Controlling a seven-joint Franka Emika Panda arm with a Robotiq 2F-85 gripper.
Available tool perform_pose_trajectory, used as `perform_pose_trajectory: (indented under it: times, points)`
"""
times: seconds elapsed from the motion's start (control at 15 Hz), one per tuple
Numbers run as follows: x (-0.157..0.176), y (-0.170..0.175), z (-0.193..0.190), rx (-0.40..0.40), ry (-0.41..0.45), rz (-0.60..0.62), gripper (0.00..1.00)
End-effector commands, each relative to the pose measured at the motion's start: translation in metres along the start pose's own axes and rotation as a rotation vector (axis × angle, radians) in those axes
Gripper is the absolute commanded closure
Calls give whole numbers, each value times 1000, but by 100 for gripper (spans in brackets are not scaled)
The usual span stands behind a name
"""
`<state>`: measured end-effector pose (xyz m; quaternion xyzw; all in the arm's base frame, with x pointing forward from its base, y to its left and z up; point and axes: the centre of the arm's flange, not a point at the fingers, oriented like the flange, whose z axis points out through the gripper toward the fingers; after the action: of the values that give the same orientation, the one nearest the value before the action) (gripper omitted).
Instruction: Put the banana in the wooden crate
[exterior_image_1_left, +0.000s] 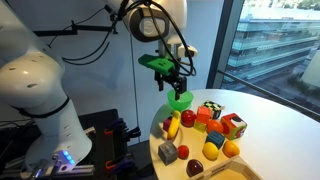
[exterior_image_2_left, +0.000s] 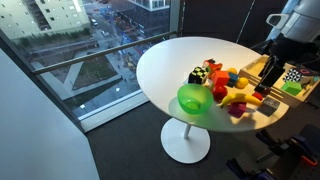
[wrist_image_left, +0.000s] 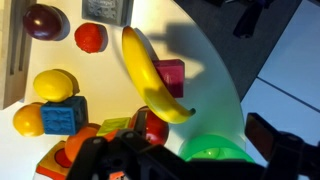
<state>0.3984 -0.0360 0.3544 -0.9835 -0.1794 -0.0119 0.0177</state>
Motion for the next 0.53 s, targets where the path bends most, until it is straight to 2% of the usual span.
perform_pose_trajectory:
  times: [0.0,0.13,0.2,0.47]
  points:
    - [26,10,6,30,-7,-110,0]
    - [32,11,8,23,-10,-120,0]
    - [17,3,10,16,-20,-93,0]
    - [18,3,14,19,-30,-96,0]
